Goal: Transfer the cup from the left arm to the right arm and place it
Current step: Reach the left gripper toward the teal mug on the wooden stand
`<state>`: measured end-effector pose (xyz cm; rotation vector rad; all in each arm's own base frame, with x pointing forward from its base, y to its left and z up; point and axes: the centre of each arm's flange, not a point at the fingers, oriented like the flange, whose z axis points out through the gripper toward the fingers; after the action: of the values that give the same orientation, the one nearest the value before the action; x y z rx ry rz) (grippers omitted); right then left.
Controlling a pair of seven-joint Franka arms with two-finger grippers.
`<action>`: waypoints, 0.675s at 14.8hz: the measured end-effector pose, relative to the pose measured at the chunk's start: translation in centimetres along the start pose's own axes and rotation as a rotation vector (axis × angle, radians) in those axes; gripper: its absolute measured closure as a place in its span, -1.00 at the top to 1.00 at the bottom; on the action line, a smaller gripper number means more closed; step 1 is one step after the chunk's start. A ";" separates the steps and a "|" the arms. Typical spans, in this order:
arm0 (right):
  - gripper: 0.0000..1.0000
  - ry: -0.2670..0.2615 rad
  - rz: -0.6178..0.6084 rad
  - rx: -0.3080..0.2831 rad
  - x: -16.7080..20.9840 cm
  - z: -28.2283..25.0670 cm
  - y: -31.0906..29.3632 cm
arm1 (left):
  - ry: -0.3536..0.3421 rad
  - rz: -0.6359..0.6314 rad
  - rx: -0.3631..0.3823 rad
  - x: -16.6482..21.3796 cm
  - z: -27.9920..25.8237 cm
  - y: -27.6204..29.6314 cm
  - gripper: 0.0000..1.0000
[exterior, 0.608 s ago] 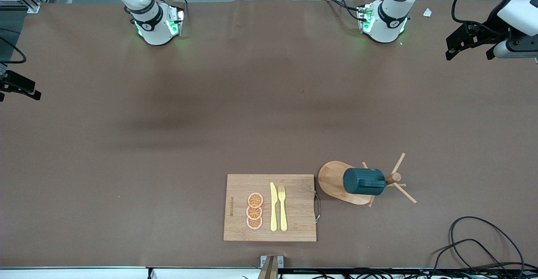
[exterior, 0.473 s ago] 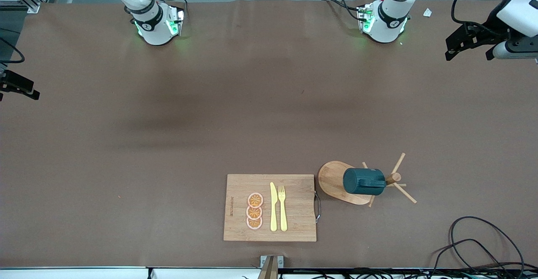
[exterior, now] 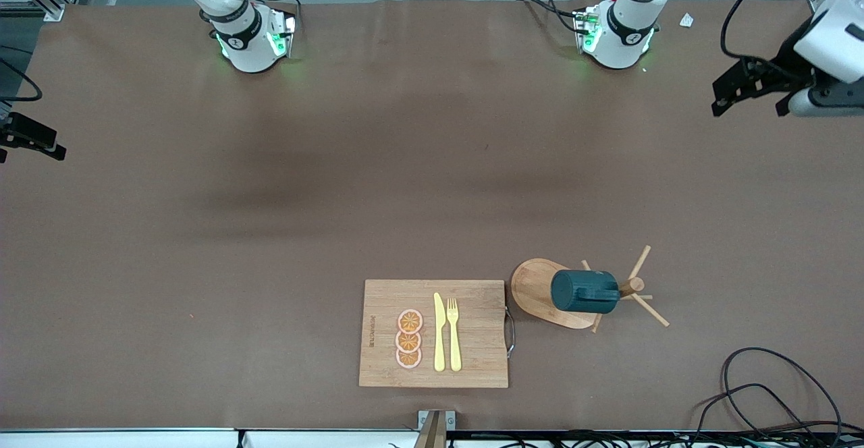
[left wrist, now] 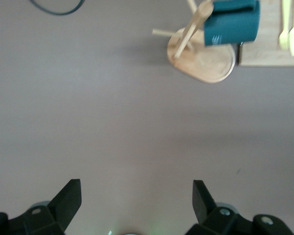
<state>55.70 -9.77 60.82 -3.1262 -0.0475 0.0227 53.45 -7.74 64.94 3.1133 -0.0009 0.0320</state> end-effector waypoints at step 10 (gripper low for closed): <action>1.00 -0.001 -0.001 0.000 0.0 0.0 0.0 | -0.014 -0.550 -0.186 8.3 7.9 2.9 1.00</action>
<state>55.70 -9.75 60.82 -3.1261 -0.0487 0.0236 61.92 -10.88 57.29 2.8154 0.7942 -0.0032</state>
